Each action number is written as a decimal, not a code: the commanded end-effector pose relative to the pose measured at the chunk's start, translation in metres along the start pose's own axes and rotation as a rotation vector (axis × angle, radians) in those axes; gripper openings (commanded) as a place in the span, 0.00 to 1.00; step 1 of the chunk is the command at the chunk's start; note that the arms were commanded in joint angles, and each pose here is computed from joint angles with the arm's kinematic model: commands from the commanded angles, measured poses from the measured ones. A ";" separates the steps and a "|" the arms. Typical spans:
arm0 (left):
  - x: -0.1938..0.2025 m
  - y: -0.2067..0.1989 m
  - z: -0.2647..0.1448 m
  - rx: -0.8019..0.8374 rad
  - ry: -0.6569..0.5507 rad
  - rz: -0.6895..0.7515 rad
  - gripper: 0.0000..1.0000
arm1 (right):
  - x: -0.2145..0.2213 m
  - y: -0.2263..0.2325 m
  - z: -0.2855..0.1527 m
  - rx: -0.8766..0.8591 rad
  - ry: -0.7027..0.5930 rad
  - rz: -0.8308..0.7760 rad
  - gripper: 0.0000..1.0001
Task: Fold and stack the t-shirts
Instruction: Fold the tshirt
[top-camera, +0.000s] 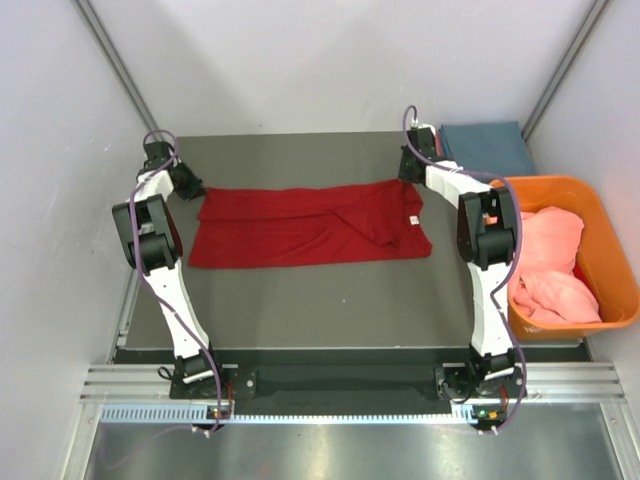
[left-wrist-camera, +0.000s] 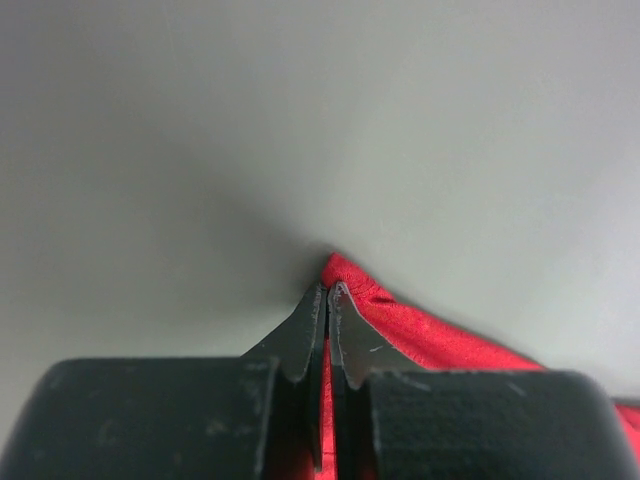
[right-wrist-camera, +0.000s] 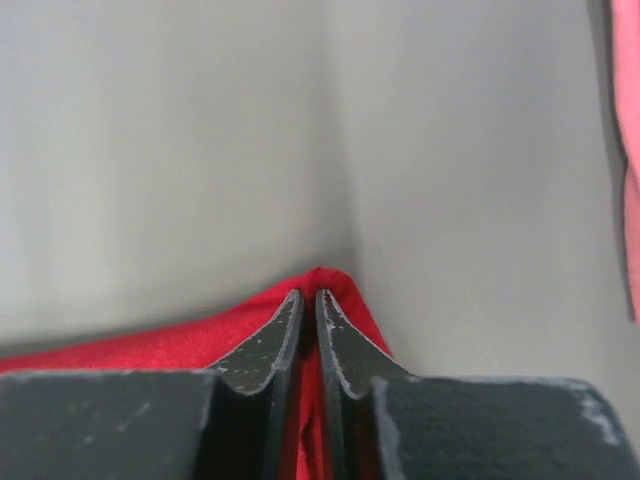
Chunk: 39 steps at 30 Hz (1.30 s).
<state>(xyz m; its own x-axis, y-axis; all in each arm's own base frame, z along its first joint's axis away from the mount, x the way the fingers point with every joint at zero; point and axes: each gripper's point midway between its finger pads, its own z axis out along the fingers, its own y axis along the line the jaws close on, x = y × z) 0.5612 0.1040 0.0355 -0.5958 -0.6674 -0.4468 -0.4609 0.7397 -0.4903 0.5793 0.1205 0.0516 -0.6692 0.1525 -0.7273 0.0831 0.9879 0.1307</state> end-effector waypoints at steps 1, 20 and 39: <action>-0.020 -0.005 -0.016 -0.012 -0.051 0.008 0.06 | -0.051 0.000 -0.014 -0.023 -0.111 -0.002 0.10; 0.076 -0.107 -0.118 0.206 0.094 0.158 0.36 | 0.026 0.087 -0.139 -0.469 0.057 -0.191 0.35; 0.196 -0.125 -0.185 0.396 0.244 0.234 0.35 | 0.107 0.119 -0.095 -0.363 0.175 -0.452 0.39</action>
<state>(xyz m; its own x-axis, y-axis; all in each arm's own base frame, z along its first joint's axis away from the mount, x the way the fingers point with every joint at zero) 0.3771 -0.0987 0.1287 -0.8379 -0.4270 -0.3400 -0.1194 0.7512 -0.6492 0.4292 0.2460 0.0382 -0.7555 -0.2847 -0.5901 -0.4616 0.8704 0.1711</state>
